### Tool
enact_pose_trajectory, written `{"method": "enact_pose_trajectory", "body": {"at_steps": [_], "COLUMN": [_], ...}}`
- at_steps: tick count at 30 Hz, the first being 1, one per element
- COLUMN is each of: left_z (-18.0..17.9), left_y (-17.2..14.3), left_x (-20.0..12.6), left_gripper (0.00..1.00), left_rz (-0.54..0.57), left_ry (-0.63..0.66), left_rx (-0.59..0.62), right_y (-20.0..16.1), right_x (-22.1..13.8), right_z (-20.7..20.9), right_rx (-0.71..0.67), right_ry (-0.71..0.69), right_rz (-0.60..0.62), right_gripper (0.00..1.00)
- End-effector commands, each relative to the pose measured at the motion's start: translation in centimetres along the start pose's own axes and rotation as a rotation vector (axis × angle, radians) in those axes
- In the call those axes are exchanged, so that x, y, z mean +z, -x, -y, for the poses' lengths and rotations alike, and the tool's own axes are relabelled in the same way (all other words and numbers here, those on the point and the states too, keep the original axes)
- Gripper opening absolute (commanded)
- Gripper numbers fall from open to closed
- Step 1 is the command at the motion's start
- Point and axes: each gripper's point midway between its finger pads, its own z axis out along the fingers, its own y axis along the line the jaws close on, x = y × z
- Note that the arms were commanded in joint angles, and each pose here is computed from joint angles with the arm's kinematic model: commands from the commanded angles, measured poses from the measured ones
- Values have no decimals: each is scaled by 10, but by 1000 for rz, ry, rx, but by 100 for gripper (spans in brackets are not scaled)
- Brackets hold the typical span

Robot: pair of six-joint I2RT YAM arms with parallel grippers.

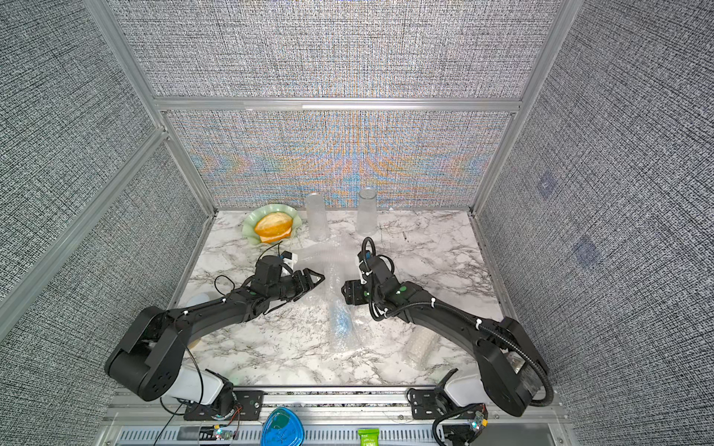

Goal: Unwrap the vase from the bubble wrap
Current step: Adjust the bubble wrap on the bubble wrap.

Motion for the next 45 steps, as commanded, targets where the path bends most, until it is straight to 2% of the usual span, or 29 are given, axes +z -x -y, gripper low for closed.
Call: {"method": "enact_pose_trajectory", "body": {"at_steps": [1, 4, 6, 9, 14, 26, 32, 34, 36, 38, 40, 45], "left_z": [9, 7, 9, 13, 26, 56, 45, 35, 24, 16, 9, 1], "left_y": [5, 4, 5, 7, 12, 13, 13, 11, 7, 3, -1, -5], "left_x": [6, 12, 14, 16, 14, 13, 3, -1, -3, -4, -3, 5], "left_gripper": [71, 65, 57, 38, 0, 0, 0, 24, 40, 60, 69, 72], "left_rz": [7, -4, -6, -5, 7, 12, 33, 40, 43, 47, 46, 40], "left_ry": [-41, -36, -38, -41, -51, -65, 18, 51, 73, 73, 75, 65], "left_rx": [20, 17, 22, 29, 51, 102, 100, 87, 61, 34, 16, -7], "right_y": [8, 7, 6, 2, -7, -22, -25, -24, -24, -25, -25, -26], "right_x": [-5, -8, -8, -6, -5, 0, 1, 0, 0, 0, 0, 1], "right_z": [7, 11, 13, 16, 20, 11, 8, 7, 7, 8, 8, 8], "right_rx": [28, 38, 36, 10, -10, -60, -75, -78, -77, -80, -79, -84], "right_ry": [-9, -8, -8, -11, -6, 66, 74, 75, 77, 77, 78, 80], "right_rz": [51, 58, 59, 49, 57, 105, 110, 115, 117, 118, 120, 114], "right_gripper": [73, 73, 73, 73, 73, 73, 73, 73, 73, 73, 73, 73]}}
